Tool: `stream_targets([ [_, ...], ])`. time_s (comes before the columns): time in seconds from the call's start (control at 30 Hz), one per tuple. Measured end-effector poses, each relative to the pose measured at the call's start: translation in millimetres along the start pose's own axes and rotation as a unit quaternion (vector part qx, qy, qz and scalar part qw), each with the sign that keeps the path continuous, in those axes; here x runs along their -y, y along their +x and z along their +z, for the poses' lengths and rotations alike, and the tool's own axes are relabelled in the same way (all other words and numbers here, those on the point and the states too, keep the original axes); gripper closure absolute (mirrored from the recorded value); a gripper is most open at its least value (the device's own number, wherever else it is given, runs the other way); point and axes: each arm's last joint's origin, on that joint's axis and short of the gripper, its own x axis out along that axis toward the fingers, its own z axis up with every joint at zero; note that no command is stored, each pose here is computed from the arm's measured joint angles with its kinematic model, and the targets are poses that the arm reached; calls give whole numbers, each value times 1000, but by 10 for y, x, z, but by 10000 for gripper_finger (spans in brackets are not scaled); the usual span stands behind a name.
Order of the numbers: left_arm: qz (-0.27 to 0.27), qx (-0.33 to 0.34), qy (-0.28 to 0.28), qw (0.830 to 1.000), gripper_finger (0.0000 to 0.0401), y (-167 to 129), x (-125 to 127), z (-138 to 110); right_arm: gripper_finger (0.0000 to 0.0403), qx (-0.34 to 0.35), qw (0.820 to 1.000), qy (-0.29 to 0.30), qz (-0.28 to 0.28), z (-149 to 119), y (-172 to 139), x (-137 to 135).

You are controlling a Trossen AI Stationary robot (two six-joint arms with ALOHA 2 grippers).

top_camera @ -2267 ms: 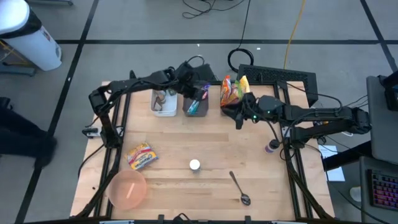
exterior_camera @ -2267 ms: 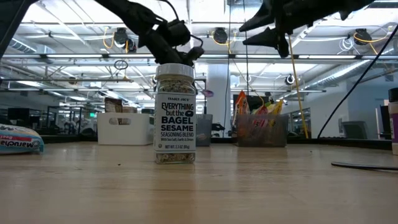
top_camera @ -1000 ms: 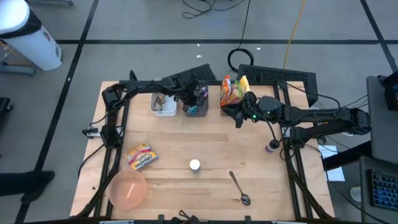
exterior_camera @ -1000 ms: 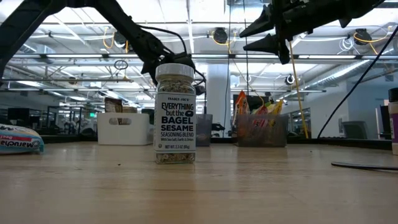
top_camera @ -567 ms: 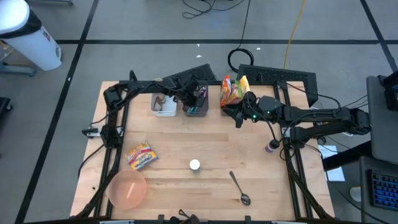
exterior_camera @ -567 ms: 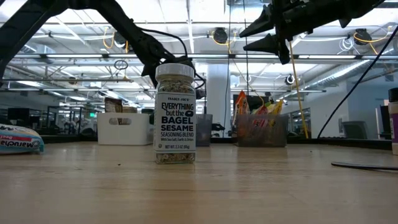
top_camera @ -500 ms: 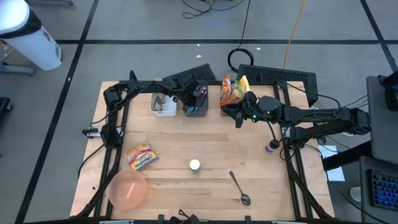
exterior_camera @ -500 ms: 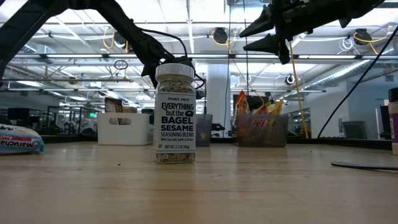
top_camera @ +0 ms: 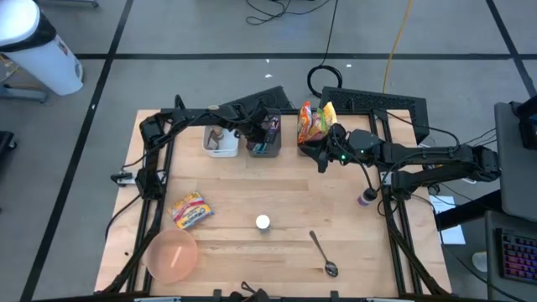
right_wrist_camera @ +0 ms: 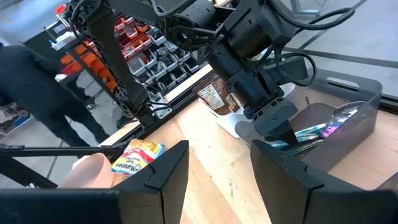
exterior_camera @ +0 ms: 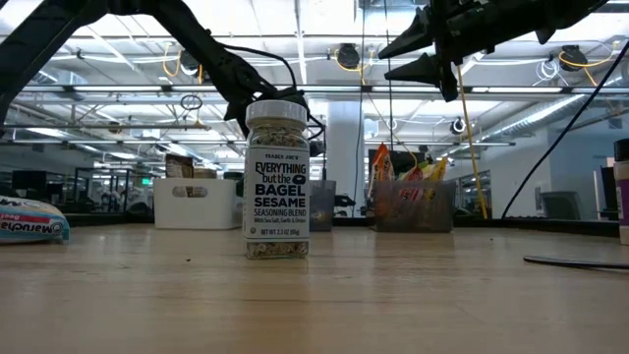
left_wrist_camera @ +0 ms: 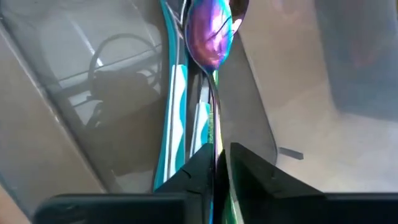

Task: Pick & Place Food Item
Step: Put the violet spoon into the left black bin, then put the black seasoning bottle into the white bin

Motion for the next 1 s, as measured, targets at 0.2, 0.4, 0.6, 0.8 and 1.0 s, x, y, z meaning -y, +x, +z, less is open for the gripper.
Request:
stream_targets([
  [0.2, -35, -7, 2, 999, 290, -5, 23, 23, 238, -6, 1000, 0, 9, -4, 0, -5],
  [0.4, -77, -8, 15, 997, 268, -217, 125, 101, 238, -6, 1000, 0, 9, -4, 0, -5],
  [0.6, -119, 54, 82, 988, 267, -907, 433, 176, 238, -3, 1000, -10, 6, 4, 1, 3],
  [0.8, -217, 168, 132, 953, 267, -1975, 763, -43, 238, 11, 1000, -13, 8, 37, 3, 8],
  [1.0, -299, 279, 191, 892, 267, -3019, 911, -608, 238, 18, 1000, 3, 12, 52, 3, -1],
])
